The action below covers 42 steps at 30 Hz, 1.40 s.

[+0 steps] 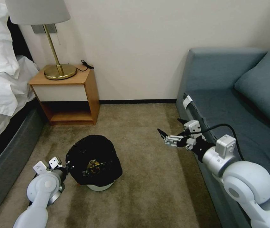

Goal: Pick up the trash bin, then pick up the garbage on the floor and place it into the trash bin.

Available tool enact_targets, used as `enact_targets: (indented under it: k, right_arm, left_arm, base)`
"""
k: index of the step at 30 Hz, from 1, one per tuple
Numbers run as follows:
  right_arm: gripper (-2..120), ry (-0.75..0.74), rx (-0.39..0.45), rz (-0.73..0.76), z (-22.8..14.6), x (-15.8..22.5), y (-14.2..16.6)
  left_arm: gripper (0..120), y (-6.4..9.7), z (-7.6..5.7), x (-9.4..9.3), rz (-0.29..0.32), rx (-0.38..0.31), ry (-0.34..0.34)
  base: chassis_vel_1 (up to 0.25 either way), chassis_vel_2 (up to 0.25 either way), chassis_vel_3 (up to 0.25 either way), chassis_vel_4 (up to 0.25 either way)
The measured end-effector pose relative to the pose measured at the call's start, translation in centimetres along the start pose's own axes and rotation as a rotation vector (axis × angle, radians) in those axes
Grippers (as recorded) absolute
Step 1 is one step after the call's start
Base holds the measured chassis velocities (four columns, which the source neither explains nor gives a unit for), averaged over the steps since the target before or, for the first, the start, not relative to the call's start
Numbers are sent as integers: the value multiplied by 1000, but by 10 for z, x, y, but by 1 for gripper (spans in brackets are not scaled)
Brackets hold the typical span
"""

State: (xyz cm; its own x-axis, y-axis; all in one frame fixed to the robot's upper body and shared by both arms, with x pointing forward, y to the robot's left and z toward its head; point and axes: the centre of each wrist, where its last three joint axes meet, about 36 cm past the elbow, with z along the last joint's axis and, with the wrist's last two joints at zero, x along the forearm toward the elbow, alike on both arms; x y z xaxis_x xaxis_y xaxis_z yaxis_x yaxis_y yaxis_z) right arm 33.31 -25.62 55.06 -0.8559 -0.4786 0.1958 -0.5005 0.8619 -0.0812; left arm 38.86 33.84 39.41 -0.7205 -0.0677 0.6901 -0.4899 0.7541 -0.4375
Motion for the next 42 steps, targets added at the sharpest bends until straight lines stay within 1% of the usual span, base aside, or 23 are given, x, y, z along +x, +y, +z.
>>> enact_targets:
  k: [1, 2, 4, 5, 8, 12, 14, 16, 18, 19, 21, 23, 24, 25, 27, 28, 31, 33, 34, 35, 37, 41, 42]
  right_arm:
    - [100, 1, 0, 1, 1, 3, 0]
    - [100, 1, 0, 1, 1, 3, 0]
    - [100, 1, -2, 9, 1, 10, 2]
    - [100, 1, -2, 9, 1, 10, 2]
    - [100, -3, 1, 20, 3, 19, 2]
    - [100, -3, 4, 22, 3, 26, 4]
    - [100, -4, 2, 23, 4, 33, 8]
    - [100, -5, 1, 24, 4, 34, 9]
    - [100, -12, -4, 32, 5, 41, 13]
    - [100, -12, -4, 32, 5, 41, 13]
    - [100, -19, -10, 40, 4, 47, 18]
    - [100, -20, -12, 42, 5, 48, 19]
    - [100, -25, -16, 48, 6, 52, 22]
    - [100, -25, -16, 48, 6, 52, 22]
    - [100, -33, -31, 60, 8, 55, 26]
    - [100, -33, -31, 60, 8, 55, 26]
    - [100, -39, -43, 70, 10, 56, 28]
    - [100, -42, -53, 77, 12, 57, 29]
    - [100, -48, -67, 89, 13, 57, 30]
    - [100, -48, -67, 89, 13, 57, 30]
    - [100, -56, -81, 102, 15, 58, 32]
    - [100, -66, -95, 119, 17, 60, 34]
    - [100, -73, -102, 131, 18, 61, 36]
  left_arm:
    - [19, 0, -1, 2, 6, -3, -2]
    - [19, 0, -1, 2, 6, -3, -2]
    - [30, 0, -1, 7, 22, -12, -8]
    - [30, 0, -1, 7, 22, -12, -8]
    - [45, 1, 1, 11, 34, -36, -23]
    - [55, 1, 3, 14, 36, -50, -39]
    - [67, 2, 6, 18, 38, -74, -57]
    - [69, 2, 6, 18, 39, -79, -61]
    - [82, 5, 8, 22, 35, -128, -109]
    - [82, 5, 8, 22, 35, -128, -109]
    - [93, 7, 7, 28, 36, -177, -176]
    - [94, 8, 6, 30, 38, -185, -190]
    - [99, 9, 5, 33, 46, -210, -238]
    - [99, 9, 5, 33, 46, -210, -238]
    - [100, 15, 3, 37, 60, -287, -338]
    - [100, 15, 3, 37, 60, -287, -338]
    - [100, 19, 3, 39, 88, -340, -399]
    - [100, 21, 3, 39, 125, -383, -447]
    - [100, 27, 6, 37, 178, -439, -492]
    - [100, 27, 6, 37, 178, -439, -492]
    - [100, 30, 9, 35, 239, -475, -524]
    - [100, 33, 14, 36, 282, -514, -564]
    - [100, 34, 17, 37, 313, -526, -590]
  base:
    - [0, 0, 0, 0]
    - [0, 0, 0, 0]
    - [0, 0, 0, 0]
    - [0, 0, 0, 0]
    - [0, 0, 0, 0]
    - [0, 0, 0, 0]
    - [0, 0, 0, 0]
    - [0, 0, 0, 0]
    - [0, 0, 0, 0]
    - [0, 0, 0, 0]
    - [0, 0, 0, 0]
    - [0, 0, 0, 0]
    - [0, 0, 0, 0]
    - [0, 0, 0, 0]
    - [0, 0, 0, 0]
    - [0, 0, 0, 0]
    - [0, 0, 0, 0]
    - [0, 0, 0, 0]
    - [0, 0, 0, 0]
    - [0, 0, 0, 0]
    - [0, 0, 0, 0]
    - [0, 0, 0, 0]
    - [0, 0, 0, 0]
